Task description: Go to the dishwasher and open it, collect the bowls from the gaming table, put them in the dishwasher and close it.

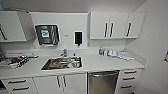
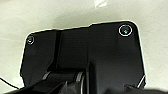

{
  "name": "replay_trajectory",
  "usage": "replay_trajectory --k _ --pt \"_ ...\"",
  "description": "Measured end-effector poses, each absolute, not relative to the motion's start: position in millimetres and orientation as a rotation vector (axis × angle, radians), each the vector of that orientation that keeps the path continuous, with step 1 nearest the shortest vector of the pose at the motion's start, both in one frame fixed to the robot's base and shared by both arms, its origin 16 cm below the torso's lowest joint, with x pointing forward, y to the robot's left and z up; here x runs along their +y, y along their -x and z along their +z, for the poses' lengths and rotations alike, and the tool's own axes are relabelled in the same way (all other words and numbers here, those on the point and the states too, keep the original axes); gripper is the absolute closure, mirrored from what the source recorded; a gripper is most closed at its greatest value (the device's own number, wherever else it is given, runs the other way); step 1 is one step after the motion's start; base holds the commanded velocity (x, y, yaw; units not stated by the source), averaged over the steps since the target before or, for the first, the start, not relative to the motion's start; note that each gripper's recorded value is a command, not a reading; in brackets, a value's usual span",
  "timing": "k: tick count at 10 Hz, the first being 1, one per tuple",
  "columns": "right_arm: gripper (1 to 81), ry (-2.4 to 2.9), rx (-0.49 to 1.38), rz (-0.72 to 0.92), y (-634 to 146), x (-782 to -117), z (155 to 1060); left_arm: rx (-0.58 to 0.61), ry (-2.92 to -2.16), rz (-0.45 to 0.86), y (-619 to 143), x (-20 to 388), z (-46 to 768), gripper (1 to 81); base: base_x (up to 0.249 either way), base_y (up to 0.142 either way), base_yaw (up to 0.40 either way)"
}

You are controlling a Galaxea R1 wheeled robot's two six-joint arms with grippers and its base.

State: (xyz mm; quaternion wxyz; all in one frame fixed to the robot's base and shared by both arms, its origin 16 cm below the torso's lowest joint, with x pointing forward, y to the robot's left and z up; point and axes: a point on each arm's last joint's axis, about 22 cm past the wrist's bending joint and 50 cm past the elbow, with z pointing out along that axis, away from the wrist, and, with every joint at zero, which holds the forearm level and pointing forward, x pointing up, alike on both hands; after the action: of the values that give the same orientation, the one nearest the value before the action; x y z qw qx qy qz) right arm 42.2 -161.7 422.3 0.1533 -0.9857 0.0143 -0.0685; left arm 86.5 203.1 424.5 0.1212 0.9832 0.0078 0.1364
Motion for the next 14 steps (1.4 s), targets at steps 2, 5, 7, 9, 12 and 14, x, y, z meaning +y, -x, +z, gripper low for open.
replay_trajectory --k 2,5,7,9,12,14 --pt "1.0 2.825 0.042 -0.203 -44 -160 423 0.023 -2.870 0.408 -89 204 425 1.0 0.136 0.000 0.000" --pt "1.0 2.825 0.042 -0.196 -40 -160 422 0.023 -2.873 0.392 -82 204 424 1.0 0.136 0.000 0.000" --pt "1.0 2.825 0.042 -0.196 -41 -160 422 0.024 -2.873 0.392 -83 204 424 1.0 0.137 0.000 0.000" --pt "1.0 2.823 0.042 -0.196 -41 -158 423 0.023 -2.873 0.392 -83 204 424 1.0 0.137 0.000 0.000" --pt "1.0 2.820 0.041 -0.202 -44 -157 423 0.024 -2.873 0.392 -83 204 424 1.0 0.137 0.000 0.000" --pt "1.0 2.820 0.041 -0.202 -45 -157 423 0.024 -2.873 0.392 -83 204 424 1.0 0.136 0.000 0.000"
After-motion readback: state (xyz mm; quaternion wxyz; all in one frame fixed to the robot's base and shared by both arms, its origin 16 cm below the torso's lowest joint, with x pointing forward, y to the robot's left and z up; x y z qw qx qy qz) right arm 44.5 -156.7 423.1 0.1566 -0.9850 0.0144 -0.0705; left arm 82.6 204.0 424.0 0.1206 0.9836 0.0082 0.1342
